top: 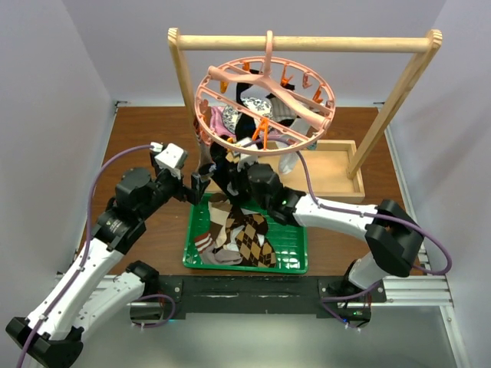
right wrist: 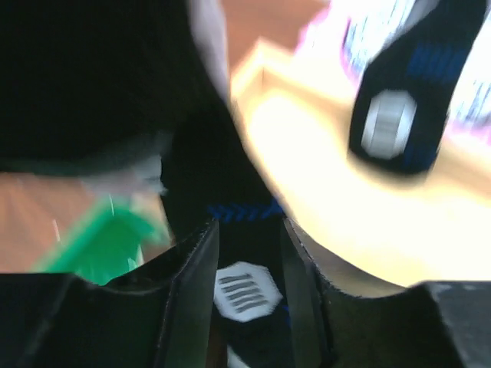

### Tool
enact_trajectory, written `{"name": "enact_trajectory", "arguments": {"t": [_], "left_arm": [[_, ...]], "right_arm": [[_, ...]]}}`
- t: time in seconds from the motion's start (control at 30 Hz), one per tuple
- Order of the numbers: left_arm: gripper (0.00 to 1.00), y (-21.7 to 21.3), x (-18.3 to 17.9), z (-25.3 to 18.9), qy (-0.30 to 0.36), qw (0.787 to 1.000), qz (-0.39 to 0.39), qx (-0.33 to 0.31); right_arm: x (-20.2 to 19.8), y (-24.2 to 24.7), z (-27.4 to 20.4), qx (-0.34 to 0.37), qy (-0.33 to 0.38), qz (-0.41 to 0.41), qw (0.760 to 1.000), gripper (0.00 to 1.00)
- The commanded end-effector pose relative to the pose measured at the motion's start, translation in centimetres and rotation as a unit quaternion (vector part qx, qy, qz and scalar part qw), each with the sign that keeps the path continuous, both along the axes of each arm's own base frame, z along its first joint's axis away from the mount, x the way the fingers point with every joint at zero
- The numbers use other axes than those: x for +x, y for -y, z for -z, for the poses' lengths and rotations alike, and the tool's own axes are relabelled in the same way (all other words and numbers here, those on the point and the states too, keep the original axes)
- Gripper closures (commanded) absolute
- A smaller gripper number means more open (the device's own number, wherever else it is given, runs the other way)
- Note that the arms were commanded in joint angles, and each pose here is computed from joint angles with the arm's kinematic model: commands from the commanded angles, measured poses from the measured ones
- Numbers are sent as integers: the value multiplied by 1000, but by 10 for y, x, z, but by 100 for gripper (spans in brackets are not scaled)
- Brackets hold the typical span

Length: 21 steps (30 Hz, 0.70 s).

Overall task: Clip the socks to the hanger
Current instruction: Reset both arms

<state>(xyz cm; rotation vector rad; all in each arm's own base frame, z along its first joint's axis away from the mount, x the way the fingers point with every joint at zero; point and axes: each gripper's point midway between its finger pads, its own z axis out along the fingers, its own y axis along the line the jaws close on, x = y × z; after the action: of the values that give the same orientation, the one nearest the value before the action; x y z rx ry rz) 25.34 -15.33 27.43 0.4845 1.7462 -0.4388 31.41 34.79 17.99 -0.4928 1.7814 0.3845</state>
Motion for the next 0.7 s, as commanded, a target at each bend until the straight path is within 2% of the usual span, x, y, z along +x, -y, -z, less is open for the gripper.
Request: {"name": "enact_trajectory", "arguments": {"t": [0.0,0.03,0.07,0.13,0.2,0.33,0.37,0.43,0.47,0.5,0.6,0.67], "left_arm": [[0,-6,-3,-33,45,999,-4,-2],[0,-6,-4,-32,44,999,-3,-1],[0,-6,-5,-33,45,999,-1,-2],[0,-5,-7,-34,45,999,4,-6],[0,-3,-8,-34,45,999,9,-7],[0,-2,-9,-31,41,999,12,-6],[0,-2,-8,-30,39,999,11,-5],[0,-5,-7,-27,35,999,4,1],[0,-6,-7,-26,34,999,1,4],[0,-9,-5,-23,32,999,-9,8],[0,-15,-2,-15,14,999,-27,19],[0,-16,0,-7,-1,999,-34,28]], "right_arm": [[39,0,-91,68,111,31,991,57],[44,0,-95,70,117,41,990,44],[47,3,-95,67,117,53,989,35],[48,10,-91,41,117,65,990,27],[44,16,-76,31,108,65,992,26],[26,31,-59,30,80,57,995,32],[14,32,-67,47,75,35,995,37],[-4,39,-39,27,36,9,999,39],[-14,44,-42,34,27,-1,999,37],[-23,53,-19,11,-6,-1,1000,27],[-45,75,-8,14,-42,9,999,1],[-54,86,-6,22,-53,25,998,1]]}}
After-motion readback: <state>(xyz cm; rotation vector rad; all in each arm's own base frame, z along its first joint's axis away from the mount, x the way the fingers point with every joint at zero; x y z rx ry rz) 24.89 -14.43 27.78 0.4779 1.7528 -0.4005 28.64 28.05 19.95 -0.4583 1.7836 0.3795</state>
